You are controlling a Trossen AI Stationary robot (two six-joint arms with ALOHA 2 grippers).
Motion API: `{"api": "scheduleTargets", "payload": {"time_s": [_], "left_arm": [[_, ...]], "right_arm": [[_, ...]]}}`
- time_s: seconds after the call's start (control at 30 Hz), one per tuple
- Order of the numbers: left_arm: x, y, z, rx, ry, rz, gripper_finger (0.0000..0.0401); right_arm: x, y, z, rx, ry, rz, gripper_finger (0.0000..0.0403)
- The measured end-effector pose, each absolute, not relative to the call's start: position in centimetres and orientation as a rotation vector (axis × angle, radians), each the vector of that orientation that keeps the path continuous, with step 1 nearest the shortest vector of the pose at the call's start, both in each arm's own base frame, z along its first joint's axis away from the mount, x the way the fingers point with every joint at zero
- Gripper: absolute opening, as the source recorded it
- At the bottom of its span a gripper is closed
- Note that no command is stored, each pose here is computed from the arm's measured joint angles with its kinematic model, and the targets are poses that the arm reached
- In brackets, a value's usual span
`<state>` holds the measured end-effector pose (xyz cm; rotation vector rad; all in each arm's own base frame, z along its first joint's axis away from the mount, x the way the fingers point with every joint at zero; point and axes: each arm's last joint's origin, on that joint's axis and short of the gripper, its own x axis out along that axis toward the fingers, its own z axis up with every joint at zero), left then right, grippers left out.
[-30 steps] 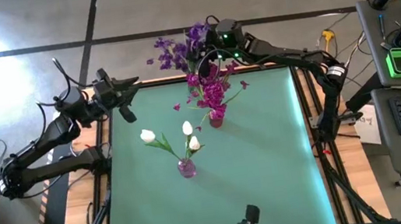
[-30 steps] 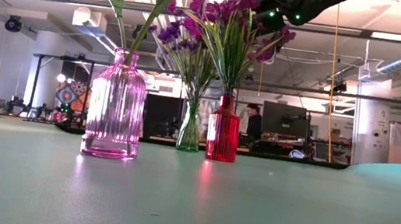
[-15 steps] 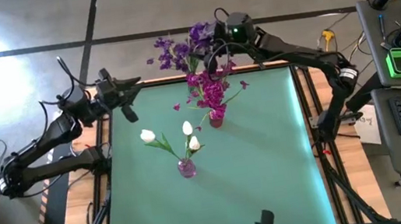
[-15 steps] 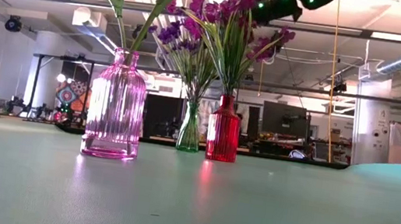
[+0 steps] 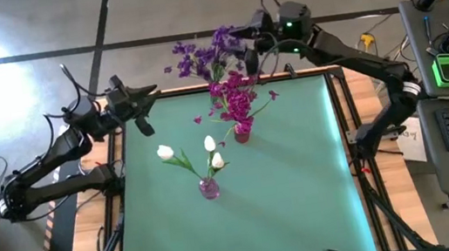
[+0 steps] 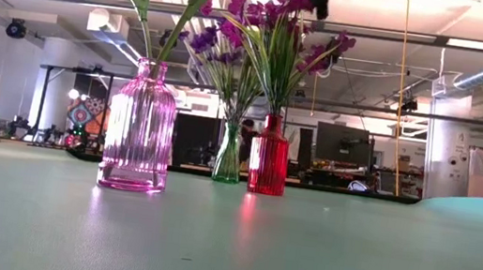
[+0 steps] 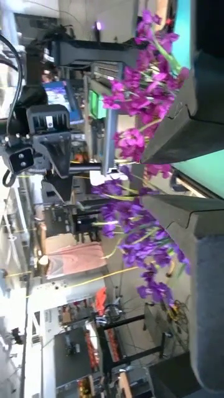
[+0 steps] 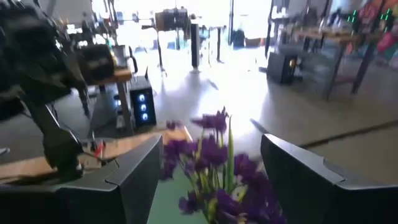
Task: Sort flowers into vase by color
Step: Return to Home Position
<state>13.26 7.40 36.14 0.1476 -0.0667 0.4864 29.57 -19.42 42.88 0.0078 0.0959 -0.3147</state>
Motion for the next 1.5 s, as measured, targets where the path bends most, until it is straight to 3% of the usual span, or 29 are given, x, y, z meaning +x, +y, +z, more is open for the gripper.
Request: {"api": "scheduleTargets", "payload": {"time_s": [0.23, 0.4, 0.7, 0.93, 1.2, 1.37, 1.5], "left_arm": [[13.3, 6.7, 36.6, 0.120, -0.123, 0.438, 0.0077], [13.5, 5.0, 36.7, 0.104, -0.132, 0.263, 0.0077], [11.6, 1.7, 40.2, 0.074, -0.076, 0.115, 0.0077], [11.9, -1.0, 39.0, 0.030, -0.027, -0.023, 0.0077], [8.8, -3.3, 37.9, -0.107, 0.067, -0.219, 0.0077], [8.5, -5.4, 34.7, -0.191, 0.245, -0.494, 0.0077], [9.2, -7.1, 31.5, -0.220, 0.281, -0.544, 0.0077]], "right_arm": [[27.7, -16.6, 45.2, -0.030, 0.070, -0.275, 0.0262], [26.8, -12.9, 46.2, -0.095, 0.112, -0.178, 0.0260], [23.9, -6.1, 47.0, -0.177, 0.063, 0.002, 0.0247], [19.7, -2.3, 44.1, -0.139, 0.067, -0.023, 0.0246], [14.9, 0.1, 39.9, 0.006, 0.060, 0.098, 0.0246], [12.7, 1.0, 37.3, 0.109, 0.072, 0.196, 0.0247], [13.3, 1.4, 34.1, 0.161, 0.132, 0.219, 0.0247]]}}
